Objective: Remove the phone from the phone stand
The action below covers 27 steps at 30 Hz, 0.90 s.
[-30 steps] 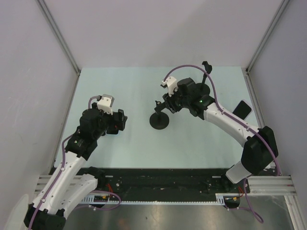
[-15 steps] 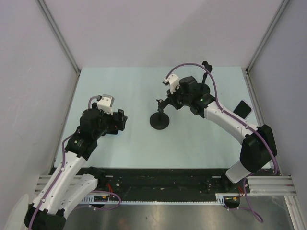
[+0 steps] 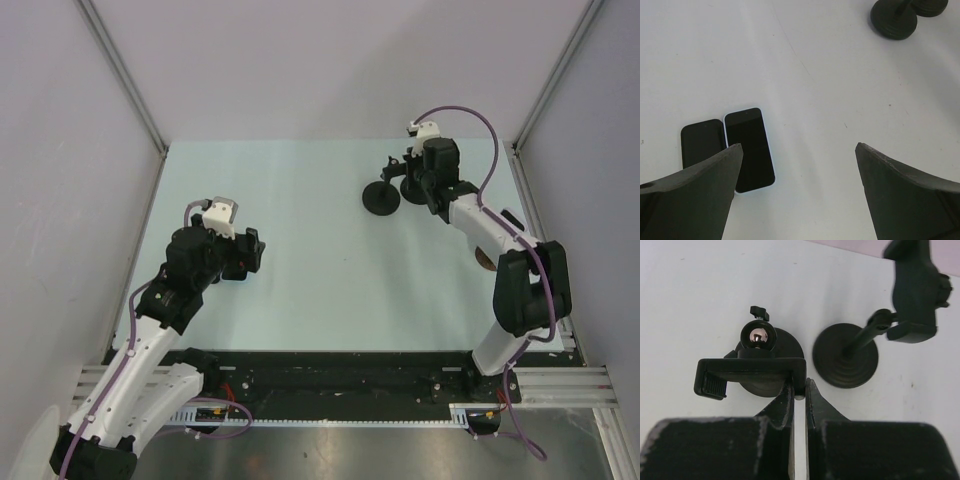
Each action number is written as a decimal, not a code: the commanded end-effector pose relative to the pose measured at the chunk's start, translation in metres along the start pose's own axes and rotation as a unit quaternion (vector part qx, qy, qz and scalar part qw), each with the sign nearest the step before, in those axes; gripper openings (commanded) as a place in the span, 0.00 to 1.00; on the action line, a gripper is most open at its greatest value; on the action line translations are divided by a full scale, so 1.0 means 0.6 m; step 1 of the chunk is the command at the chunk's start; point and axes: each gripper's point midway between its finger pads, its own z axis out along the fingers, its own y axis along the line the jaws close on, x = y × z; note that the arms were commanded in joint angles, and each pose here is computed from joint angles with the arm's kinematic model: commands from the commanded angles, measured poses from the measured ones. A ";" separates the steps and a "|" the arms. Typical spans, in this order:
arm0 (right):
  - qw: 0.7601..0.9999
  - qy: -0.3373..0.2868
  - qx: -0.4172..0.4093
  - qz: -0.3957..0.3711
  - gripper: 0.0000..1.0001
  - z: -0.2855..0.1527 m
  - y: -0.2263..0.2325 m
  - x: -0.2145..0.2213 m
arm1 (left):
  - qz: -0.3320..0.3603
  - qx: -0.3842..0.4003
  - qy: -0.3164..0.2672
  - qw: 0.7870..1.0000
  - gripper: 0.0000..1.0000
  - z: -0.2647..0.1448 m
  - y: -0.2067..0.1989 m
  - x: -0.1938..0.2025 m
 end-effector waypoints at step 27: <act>0.989 -0.131 0.053 0.036 0.45 0.053 -0.045 -0.192 | 0.018 0.001 -0.025 1.000 1.00 -0.006 0.001 -0.017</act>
